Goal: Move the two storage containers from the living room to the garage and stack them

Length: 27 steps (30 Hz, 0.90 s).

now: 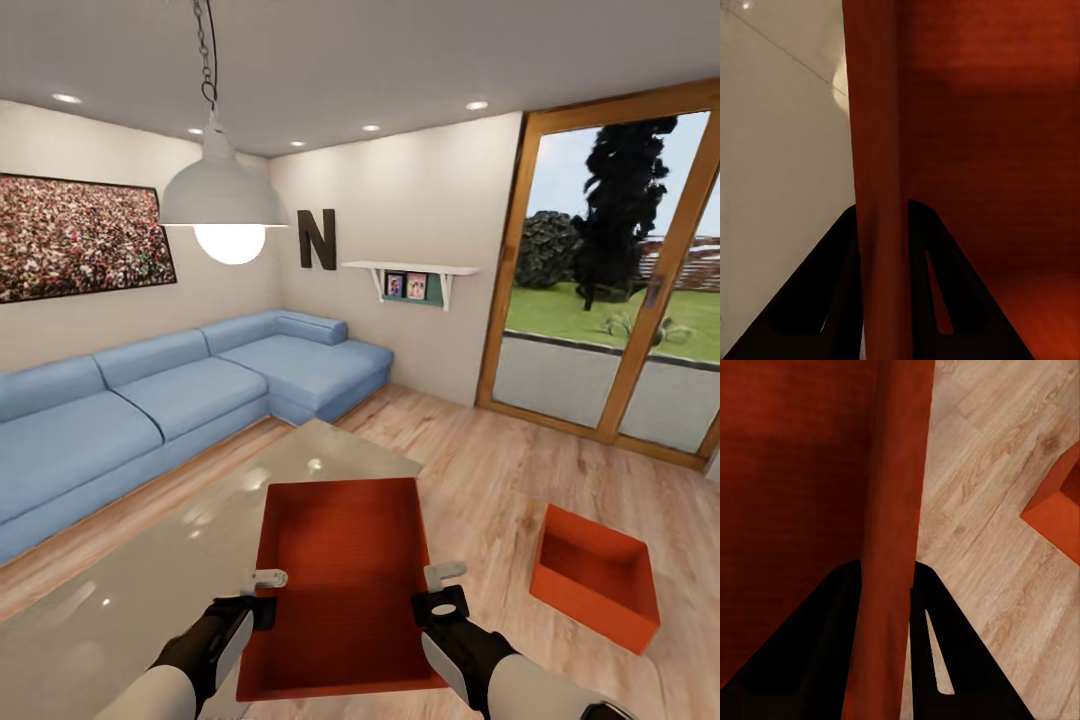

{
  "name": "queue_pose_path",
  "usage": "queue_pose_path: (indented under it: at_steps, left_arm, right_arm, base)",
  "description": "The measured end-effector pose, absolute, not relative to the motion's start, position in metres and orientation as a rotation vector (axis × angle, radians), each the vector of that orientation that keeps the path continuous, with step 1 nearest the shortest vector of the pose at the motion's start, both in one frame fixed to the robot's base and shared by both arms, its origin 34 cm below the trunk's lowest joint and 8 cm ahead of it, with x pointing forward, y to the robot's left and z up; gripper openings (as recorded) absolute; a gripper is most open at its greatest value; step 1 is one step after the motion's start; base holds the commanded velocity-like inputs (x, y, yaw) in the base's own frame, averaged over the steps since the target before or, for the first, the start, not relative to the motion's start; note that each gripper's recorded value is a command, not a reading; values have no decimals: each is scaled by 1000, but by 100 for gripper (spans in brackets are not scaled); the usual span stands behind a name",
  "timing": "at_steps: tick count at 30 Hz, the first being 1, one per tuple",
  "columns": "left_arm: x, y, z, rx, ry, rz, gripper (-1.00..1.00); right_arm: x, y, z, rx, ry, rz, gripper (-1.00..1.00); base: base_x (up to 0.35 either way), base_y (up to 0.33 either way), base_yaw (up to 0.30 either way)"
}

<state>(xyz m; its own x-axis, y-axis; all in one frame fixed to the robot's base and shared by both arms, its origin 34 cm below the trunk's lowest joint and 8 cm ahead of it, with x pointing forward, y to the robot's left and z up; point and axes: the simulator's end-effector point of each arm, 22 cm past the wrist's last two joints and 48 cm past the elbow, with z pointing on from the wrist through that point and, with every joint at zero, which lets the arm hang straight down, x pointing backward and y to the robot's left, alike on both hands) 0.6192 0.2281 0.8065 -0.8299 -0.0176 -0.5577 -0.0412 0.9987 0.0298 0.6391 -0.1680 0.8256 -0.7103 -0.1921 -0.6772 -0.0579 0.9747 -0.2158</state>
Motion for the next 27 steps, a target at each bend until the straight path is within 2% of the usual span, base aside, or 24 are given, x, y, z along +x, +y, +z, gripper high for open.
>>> queue_pose_path:
  at_steps: [27]
  left_arm:
    - [619, 229, 806, -41, 2550, 54, -100]
  right_arm:
    - [639, -168, 826, -174, 2356, -229, -100]
  base:
    - [0, -1, 286]
